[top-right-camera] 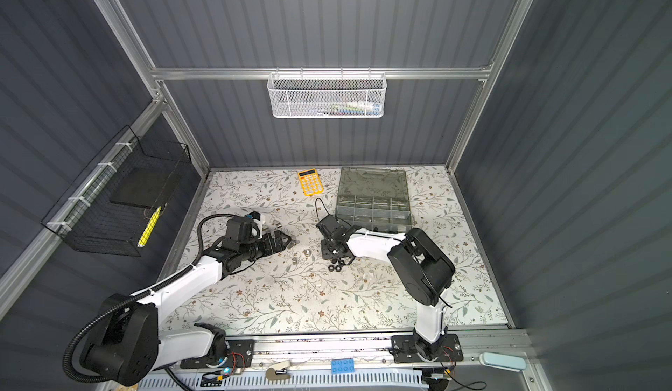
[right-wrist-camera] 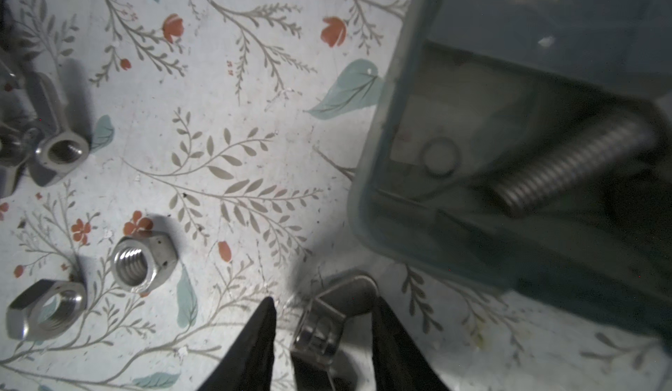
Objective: Sort the screws and nuts into containers
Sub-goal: 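Lower the right gripper onto a silver wing nut beside the box and close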
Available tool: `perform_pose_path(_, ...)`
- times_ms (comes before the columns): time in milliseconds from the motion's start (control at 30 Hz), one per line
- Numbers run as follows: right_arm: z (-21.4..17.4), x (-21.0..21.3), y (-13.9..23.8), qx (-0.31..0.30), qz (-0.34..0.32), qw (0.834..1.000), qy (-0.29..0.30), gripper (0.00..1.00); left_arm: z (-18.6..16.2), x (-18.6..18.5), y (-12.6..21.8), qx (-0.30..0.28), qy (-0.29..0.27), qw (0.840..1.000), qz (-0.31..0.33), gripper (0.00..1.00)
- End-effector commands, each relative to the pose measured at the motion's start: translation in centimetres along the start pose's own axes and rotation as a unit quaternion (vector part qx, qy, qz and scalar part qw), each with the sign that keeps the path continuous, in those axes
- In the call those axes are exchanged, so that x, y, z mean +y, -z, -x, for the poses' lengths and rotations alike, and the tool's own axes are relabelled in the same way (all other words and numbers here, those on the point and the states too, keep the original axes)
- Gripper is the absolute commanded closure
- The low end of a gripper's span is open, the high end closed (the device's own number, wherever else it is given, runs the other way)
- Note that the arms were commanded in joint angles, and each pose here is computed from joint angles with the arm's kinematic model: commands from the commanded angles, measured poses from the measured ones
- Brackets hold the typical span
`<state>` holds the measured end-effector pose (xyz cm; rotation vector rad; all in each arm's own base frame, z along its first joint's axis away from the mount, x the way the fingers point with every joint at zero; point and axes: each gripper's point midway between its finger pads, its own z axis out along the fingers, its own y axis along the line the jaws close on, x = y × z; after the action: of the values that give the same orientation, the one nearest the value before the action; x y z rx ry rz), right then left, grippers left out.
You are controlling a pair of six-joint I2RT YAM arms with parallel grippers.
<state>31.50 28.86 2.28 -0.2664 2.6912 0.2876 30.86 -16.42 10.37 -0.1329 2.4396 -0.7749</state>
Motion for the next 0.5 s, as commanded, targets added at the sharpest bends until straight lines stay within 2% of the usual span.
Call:
perform_pose_path(0, -0.4, -0.2, -0.5, 0.01, -0.013, 1.0, 0.001, 0.58, -0.8, 0.6, -0.2, 0.01, 0.002, 1.0, 0.0, 0.0)
perform_pose_path(467, -1.0, -0.5, -0.8, 0.013, -0.023, 1.0, 0.008, 0.76, -1.3, 0.7, -1.0, 0.021, 0.02, 1.0, -0.01, 0.0)
